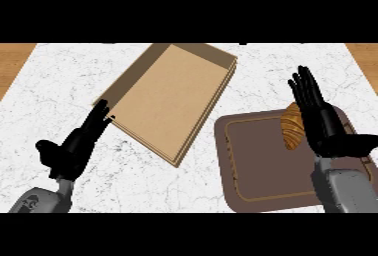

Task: Pick the croissant from the tray and place it in the cardboard box

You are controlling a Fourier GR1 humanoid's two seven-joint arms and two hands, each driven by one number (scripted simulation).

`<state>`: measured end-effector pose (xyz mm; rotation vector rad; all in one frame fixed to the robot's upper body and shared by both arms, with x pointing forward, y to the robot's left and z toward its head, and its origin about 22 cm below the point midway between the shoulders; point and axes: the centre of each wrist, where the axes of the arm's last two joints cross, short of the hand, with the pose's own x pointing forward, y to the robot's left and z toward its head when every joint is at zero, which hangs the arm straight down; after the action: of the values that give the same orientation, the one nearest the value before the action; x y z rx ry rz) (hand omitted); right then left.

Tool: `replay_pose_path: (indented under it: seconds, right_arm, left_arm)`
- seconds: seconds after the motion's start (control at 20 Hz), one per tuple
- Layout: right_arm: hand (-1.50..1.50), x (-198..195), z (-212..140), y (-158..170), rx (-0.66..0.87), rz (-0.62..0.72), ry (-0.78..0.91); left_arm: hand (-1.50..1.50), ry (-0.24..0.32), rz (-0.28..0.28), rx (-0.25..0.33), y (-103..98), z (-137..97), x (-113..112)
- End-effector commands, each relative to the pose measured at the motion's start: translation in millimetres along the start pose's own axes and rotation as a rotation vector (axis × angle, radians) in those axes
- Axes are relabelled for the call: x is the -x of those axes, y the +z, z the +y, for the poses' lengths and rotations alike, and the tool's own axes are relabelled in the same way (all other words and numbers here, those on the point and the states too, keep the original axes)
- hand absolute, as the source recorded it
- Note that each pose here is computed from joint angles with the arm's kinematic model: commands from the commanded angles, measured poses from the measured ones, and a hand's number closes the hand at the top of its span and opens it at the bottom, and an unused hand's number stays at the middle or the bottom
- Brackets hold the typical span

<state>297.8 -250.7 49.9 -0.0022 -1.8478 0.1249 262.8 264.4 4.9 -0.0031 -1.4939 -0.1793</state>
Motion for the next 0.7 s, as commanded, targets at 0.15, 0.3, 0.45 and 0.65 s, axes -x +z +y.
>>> replay_pose_path:
  seconds: [0.15,0.3,0.45,0.65]
  right_arm:
    - [-1.5,13.4,-70.2,17.0,0.056,0.091,-0.06]
    - [-1.5,-34.5,-103.9,2.2,-0.183,0.056,0.549]
    - [-1.5,20.7,-122.4,51.0,-0.205,0.206,0.646]
    - [-1.5,62.8,-149.6,87.3,-0.02,0.034,0.188]
  left_arm:
    - [0.0,-0.307,0.038,-0.279,1.6,74.4,-12.7]
    - [0.0,-0.331,0.059,-0.292,10.9,80.5,-8.3]
    - [0.0,-0.407,0.1,-0.373,15.1,89.2,-0.6]
    - [0.0,-0.42,0.107,-0.41,14.9,96.0,4.9]
